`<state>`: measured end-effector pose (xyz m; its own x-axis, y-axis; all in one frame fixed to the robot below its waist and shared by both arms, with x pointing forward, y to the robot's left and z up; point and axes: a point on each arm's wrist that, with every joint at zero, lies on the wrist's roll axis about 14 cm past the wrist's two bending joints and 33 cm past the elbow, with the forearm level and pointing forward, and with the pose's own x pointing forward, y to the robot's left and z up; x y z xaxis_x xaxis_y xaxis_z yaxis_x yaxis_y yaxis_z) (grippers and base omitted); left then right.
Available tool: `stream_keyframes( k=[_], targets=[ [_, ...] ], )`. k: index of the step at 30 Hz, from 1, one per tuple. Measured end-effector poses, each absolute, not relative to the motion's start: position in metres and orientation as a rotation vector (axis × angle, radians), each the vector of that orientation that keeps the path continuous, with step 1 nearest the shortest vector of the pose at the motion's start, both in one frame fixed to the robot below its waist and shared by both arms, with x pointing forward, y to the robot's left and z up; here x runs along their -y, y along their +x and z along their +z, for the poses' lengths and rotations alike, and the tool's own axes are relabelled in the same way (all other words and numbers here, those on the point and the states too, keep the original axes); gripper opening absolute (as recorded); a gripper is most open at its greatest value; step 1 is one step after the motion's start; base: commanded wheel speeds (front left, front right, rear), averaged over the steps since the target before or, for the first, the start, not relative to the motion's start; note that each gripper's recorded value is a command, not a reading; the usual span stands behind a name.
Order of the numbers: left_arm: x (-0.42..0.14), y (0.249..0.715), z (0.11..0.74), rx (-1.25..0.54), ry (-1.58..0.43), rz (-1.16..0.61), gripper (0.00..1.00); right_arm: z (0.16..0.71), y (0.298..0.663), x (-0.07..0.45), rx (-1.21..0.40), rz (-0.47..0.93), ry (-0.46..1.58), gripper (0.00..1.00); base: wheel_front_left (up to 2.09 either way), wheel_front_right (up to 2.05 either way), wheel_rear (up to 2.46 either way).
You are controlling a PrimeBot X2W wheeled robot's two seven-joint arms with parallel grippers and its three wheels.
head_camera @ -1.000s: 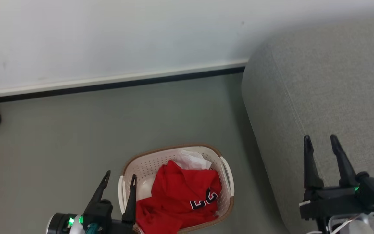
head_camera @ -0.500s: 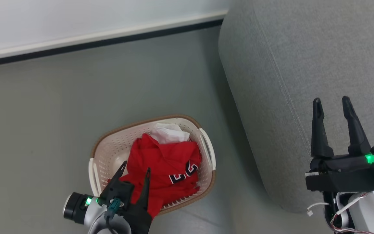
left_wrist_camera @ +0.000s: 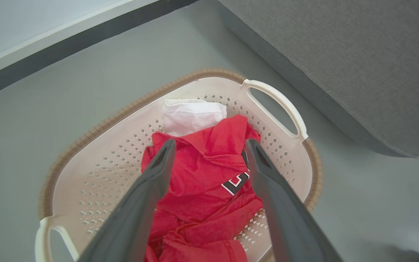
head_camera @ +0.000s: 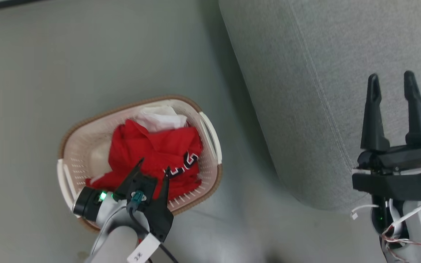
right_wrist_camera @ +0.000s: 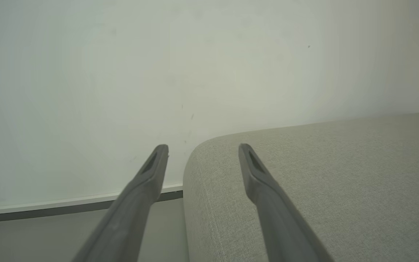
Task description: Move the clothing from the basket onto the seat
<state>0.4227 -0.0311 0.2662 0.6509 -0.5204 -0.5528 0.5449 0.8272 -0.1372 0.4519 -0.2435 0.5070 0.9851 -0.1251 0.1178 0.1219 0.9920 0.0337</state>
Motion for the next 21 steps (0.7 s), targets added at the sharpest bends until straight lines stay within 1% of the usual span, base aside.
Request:
stream_keyframes(
  k=[9,21],
  targets=[
    [0.047,0.432,0.223,-0.700,0.036,-0.631,1.00,0.485,0.472,0.252,0.088,-0.142,0.009,1.00,0.00,0.00,0.00],
    [0.043,0.459,0.171,-0.776,0.014,-0.571,1.00,0.447,0.496,0.257,0.039,-0.144,0.002,1.00,0.00,0.00,0.00]
  ],
)
